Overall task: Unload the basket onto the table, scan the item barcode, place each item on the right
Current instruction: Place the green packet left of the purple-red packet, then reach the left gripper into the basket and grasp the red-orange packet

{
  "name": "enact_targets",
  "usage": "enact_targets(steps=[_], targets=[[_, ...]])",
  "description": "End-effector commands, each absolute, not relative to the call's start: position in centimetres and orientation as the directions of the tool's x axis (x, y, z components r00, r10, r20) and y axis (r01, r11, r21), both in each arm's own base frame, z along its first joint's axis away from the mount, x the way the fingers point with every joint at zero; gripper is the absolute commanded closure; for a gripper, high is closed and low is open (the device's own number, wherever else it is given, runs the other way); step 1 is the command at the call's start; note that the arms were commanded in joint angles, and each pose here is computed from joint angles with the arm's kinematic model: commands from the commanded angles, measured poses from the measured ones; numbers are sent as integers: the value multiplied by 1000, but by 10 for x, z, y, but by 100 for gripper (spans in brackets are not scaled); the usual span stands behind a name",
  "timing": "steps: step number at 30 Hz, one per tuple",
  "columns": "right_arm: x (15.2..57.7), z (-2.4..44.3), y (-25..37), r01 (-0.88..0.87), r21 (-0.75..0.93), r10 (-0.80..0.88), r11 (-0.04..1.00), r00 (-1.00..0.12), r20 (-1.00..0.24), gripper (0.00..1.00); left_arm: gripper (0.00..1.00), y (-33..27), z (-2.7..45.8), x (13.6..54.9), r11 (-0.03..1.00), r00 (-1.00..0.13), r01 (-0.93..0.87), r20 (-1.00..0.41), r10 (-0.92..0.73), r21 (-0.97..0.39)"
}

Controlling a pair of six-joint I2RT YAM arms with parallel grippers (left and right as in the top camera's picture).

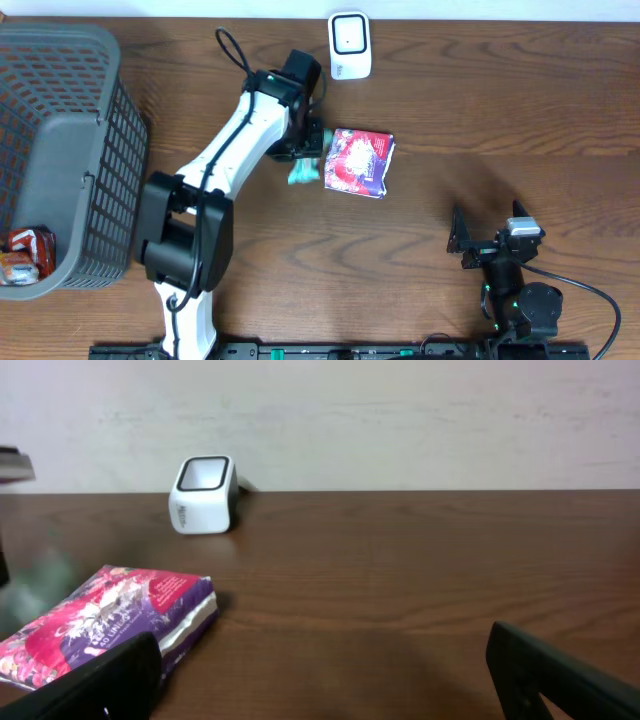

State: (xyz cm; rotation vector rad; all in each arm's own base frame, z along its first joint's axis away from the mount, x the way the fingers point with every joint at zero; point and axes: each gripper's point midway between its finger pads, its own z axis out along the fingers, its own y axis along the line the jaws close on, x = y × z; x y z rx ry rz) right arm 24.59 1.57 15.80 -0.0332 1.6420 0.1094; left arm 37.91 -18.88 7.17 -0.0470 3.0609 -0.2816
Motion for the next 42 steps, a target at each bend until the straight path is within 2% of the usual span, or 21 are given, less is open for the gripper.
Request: enact_targets(steps=[1, 6, 9, 13, 14, 15, 16, 21, 23, 26, 30, 34, 40, 42], targets=[[246, 158, 14, -78, 61, 55, 995, -75, -996, 1, 44, -183, 63, 376, 989, -999, -20, -46, -27, -148], [246, 158, 14, -78, 61, 55, 995, -75, -996, 1, 44, -178, 85, 379, 987, -997, -31, -60, -41, -159], [246, 158, 14, -78, 61, 55, 995, -75, -996, 1, 44, -166, 126, 389, 982, -991, -56, -109, -77, -181], [246, 158, 14, -78, 61, 55, 995, -75, -996, 1, 43, -137, 205, 406, 971, -954, -53, -276, -118, -233], [246, 158, 14, -78, 61, 55, 995, -75, -996, 1, 33, -128, 224, 408, 969, -938, -45, -324, -124, -242], [246, 158, 14, -78, 61, 55, 995, -75, -996, 1, 20, -113, 245, 410, 969, -914, -45, -382, -138, -242], [246, 158, 14, -78, 61, 55, 995, -75, -996, 1, 16, -100, 261, 411, 971, -891, -52, -428, -150, -233], [246, 158, 14, -78, 61, 55, 995, -75, -996, 1, 16, 30, 333, 393, 932, -697, -338, -631, -339, -127], [246, 158, 14, -78, 61, 55, 995, -75, -996, 1, 15, 105, 352, 366, 844, -588, -531, -683, -434, -78], [246, 158, 14, -78, 61, 55, 995, -75, -996, 1, 15, 177, 346, 324, 687, -489, -723, -653, -578, -67], [246, 158, 14, -78, 61, 55, 995, -75, -996, 1, 15, 221, 308, 288, 522, -408, -851, -552, -727, -59], [246, 158, 14, -78, 61, 55, 995, -75, -996, 1, 15, 241, 260, 272, 479, -426, -878, -466, -775, 7], [246, 158, 14, -78, 61, 55, 995, -75, -996, 1, 15, 273, 192, 227, 393, -463, -885, -384, -799, 249], [246, 158, 14, -78, 61, 55, 995, -75, -996, 1, 15, 277, 178, 225, 389, -461, -885, -368, -807, 256]])
